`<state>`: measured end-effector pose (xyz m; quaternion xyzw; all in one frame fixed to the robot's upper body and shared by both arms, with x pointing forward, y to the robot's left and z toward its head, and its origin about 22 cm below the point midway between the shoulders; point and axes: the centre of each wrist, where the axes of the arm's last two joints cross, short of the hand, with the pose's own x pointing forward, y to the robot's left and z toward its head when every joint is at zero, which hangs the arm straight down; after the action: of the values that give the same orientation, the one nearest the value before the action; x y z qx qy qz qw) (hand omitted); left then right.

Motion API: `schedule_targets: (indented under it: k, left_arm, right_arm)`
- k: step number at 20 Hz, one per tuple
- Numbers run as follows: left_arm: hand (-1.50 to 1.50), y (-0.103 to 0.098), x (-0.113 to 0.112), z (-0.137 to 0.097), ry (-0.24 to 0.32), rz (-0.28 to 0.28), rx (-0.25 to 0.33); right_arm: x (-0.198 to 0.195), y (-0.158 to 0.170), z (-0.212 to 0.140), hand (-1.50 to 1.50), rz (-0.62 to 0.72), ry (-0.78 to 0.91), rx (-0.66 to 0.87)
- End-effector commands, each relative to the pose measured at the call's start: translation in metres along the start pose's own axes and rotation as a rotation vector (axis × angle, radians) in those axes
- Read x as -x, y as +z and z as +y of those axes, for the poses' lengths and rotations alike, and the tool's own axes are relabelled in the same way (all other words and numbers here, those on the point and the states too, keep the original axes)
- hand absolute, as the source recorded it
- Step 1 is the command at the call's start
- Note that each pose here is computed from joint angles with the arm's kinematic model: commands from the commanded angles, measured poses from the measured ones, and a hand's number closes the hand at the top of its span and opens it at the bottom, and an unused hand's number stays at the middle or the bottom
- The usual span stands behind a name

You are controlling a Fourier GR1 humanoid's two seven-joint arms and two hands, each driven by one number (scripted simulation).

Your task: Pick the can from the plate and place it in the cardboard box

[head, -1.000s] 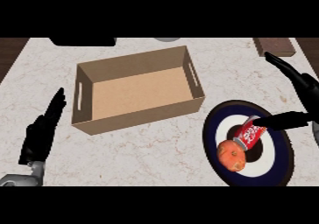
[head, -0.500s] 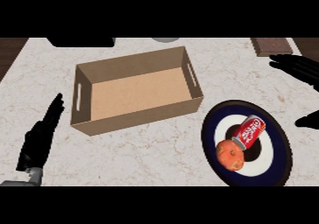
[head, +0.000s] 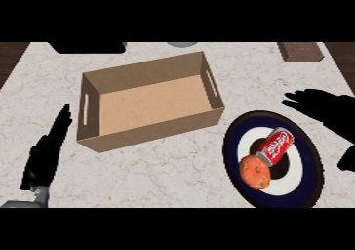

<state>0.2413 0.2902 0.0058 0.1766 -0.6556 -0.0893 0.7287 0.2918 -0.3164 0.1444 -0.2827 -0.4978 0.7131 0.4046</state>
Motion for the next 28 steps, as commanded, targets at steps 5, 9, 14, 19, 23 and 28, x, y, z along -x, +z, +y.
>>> schedule_targets:
  k: [5,9,14,19,23,28]
  left_arm:
    - [0.0,0.009,0.007,-0.014,-0.007,0.004,0.003]
    - [0.0,0.015,-0.003,-0.002,-0.002,0.002,0.009]
    - [0.0,0.001,-0.009,0.001,0.001,0.002,0.002]
    - [0.0,0.001,0.017,-0.017,0.01,0.007,0.02]
    - [0.0,0.005,-0.012,0.0,0.0,-0.006,0.004]
    - [0.0,0.002,-0.011,0.007,-0.004,0.005,-0.008]
  right_arm:
    - [-0.03,-0.009,0.036,-1.5,0.101,0.034,-0.022]
    - [-0.016,-0.023,0.048,-1.5,0.133,0.041,-0.032]
    - [-0.012,-0.019,0.063,-1.5,0.187,0.077,-0.059]
    - [-0.002,-0.015,0.065,-1.5,0.152,0.062,-0.043]
    - [-0.017,-0.034,0.07,-1.5,0.158,0.058,-0.048]
    - [-0.019,-0.015,0.067,-1.5,0.174,0.05,-0.035]
